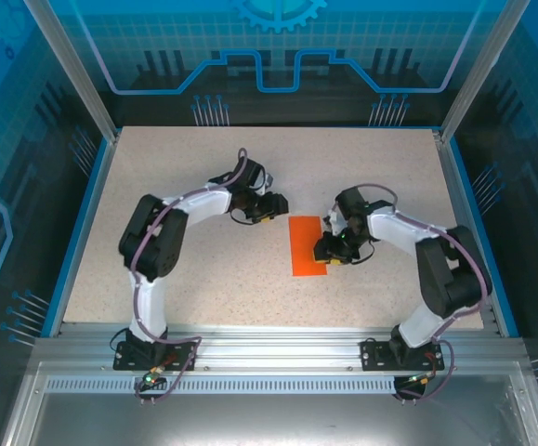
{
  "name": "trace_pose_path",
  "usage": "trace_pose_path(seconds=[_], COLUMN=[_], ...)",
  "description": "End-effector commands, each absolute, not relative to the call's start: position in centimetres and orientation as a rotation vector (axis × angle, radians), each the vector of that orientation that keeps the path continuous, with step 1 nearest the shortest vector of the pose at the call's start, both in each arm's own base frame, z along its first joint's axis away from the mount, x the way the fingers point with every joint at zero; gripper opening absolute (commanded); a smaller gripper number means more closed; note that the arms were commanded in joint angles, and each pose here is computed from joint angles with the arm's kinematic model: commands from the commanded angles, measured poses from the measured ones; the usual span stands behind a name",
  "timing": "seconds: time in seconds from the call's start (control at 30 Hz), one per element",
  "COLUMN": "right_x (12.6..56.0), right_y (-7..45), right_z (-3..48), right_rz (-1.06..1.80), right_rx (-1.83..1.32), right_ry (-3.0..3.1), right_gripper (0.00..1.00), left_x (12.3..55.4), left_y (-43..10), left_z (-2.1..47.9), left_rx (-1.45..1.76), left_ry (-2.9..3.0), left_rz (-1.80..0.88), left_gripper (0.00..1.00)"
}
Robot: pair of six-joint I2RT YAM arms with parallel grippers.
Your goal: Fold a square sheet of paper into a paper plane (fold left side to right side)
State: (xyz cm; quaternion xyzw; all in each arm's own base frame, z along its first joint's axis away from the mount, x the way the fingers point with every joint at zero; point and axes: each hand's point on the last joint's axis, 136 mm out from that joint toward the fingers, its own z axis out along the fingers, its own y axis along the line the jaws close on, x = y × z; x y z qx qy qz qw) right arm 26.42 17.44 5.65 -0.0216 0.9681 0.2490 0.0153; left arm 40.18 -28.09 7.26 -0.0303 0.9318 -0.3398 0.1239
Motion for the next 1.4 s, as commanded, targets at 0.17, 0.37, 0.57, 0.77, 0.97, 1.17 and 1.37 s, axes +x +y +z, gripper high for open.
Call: trace_pose_path(seconds=[0.17,0.37,0.57,0.77,0.97,1.17,1.37], right_x=[32.3,34.8,35.2,34.6,33.9,33.9,34.9], right_y=[15.6,15.5,15.6,15.4,15.4,15.0,16.1], right_z=[8.2,6.7,5.4,4.9,5.1,4.9,4.7], right_rz=[0.69,0.67,0.662,0.676,0.732,0.718,0.881], right_rx=[-0.13,-0.105,-0.092,-0.046,-0.024,-0.012,0.029], right_ry=[2.859,2.875,2.915,2.962,2.96,2.974,2.941], right_gripper=[0.52,0.53,0.53,0.53,0.53,0.53,0.52], left_x=[34.3,33.0,32.7,32.3,31.8,31.4,31.0], left_y=[-32.4,-34.5,-34.0,-34.1,-33.9,-33.9,-33.3], left_z=[8.5,5.2,3.5,2.3,1.4,1.1,0.9], left_rx=[-0.002,-0.016,-0.025,-0.027,-0.033,0.007,0.041], left_ry=[2.703,2.784,2.834,2.864,2.891,2.915,2.945], left_rz=[-1.053,-1.041,-0.969,-0.963,-0.94,-0.871,-0.761], left_gripper=[0.56,0.56,0.56,0.56,0.56,0.56,0.56])
